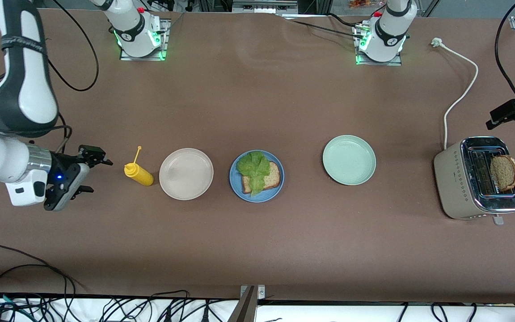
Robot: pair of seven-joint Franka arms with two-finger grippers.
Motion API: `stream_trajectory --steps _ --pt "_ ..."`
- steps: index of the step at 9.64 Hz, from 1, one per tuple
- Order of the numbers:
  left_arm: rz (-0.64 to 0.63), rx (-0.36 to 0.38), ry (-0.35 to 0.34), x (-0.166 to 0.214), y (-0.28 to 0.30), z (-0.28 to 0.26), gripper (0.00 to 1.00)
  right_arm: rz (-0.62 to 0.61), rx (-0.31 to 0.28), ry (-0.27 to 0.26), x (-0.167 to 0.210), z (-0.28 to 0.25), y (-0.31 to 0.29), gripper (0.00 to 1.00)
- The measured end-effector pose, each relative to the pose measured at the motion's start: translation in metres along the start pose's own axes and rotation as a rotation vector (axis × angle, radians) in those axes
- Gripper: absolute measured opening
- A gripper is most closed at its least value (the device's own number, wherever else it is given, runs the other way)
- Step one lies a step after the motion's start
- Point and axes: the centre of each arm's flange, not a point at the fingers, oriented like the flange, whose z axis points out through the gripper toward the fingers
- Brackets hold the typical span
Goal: Make sandwich in blue plate with both arms
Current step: 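Withdraw the right gripper from the plate toward the yellow bottle, then open the right gripper beside the yellow squeeze bottle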
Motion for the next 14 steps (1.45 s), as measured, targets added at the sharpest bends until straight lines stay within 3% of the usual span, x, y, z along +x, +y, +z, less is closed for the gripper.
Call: stream_trajectory --steps 6,9,14 --pt "0.0 0.033 -0.025 -0.002 -0.074 0.026 1.0 -0.285 0.256 0.3 -0.093 0.083 0.08 1.0" --pt "0.009 0.04 -0.032 0.004 -0.078 0.039 1.0 -0.405 0.322 0.416 -0.13 0.117 0.1 1.0" --pt "0.044 0.042 -0.011 0.011 -0.059 0.03 1.0 -0.627 0.384 0.754 -0.173 0.199 0.118 1.0"
